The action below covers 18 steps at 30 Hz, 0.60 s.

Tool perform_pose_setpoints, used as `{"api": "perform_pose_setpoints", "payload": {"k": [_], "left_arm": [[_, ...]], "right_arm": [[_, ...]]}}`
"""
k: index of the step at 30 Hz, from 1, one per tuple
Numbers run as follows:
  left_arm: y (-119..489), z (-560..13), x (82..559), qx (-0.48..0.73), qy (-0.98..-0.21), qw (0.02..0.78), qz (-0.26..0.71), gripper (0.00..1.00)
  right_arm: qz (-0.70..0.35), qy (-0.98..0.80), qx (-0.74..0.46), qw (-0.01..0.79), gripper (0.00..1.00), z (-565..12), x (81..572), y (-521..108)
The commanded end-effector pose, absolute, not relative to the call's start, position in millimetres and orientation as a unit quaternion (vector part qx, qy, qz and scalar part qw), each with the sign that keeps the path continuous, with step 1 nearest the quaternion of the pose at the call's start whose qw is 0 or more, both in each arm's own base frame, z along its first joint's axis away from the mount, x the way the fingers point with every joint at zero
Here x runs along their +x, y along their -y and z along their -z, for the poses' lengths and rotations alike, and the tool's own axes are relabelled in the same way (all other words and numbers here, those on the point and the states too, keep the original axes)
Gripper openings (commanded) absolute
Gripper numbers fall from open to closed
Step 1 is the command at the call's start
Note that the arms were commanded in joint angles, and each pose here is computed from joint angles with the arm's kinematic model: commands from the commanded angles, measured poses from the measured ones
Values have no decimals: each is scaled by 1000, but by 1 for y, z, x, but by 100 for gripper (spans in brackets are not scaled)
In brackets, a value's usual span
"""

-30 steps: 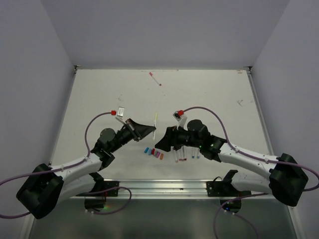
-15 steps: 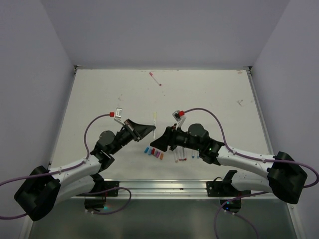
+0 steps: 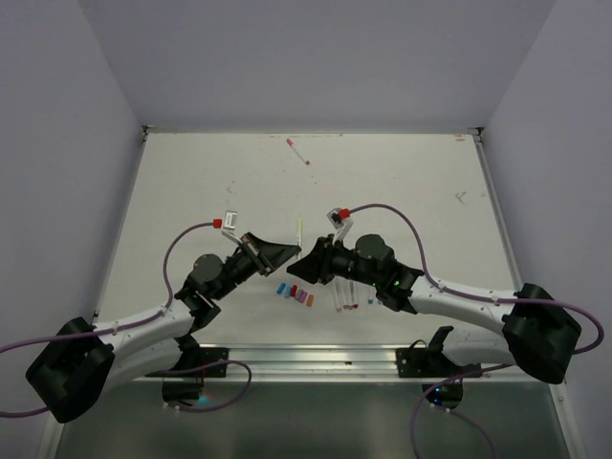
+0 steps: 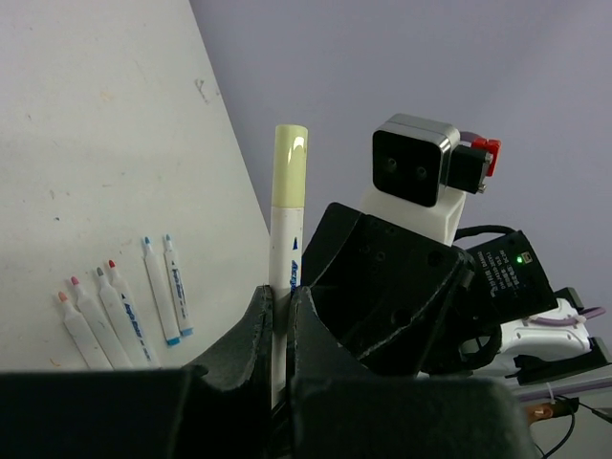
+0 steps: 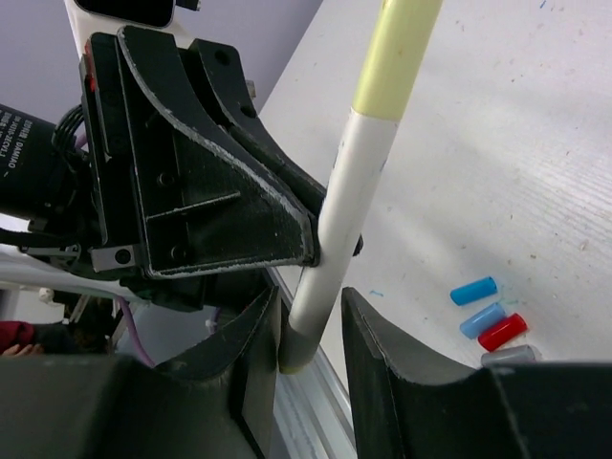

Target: Open the pen caps

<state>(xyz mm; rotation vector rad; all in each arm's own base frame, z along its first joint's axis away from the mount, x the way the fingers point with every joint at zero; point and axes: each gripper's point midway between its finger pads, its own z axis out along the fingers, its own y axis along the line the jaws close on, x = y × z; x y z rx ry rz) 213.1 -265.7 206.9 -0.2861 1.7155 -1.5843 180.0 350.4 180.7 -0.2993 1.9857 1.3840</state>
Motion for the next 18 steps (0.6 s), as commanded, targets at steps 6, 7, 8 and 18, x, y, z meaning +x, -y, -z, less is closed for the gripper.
{"api": "perform_pose_setpoints", "payload": {"k": [6,7,8,18], "left_arm": [[268,-214,207,-102,-663,393,629,0],[268,-214,207,-99,-663,394,629,0],[268,-214,207,-98,-664,396,627,0],[266,-225,228,-39,-705,466,534,69]], "right_arm": [[-541,-741,-106,382,18,-210,197,-360],[-540,-743,-107,382,6,-209,197,-360],[-536,-747,-107,377,0,-206,197,-360],[-511,-779,-141,335,0,-195,177,-349]]}}
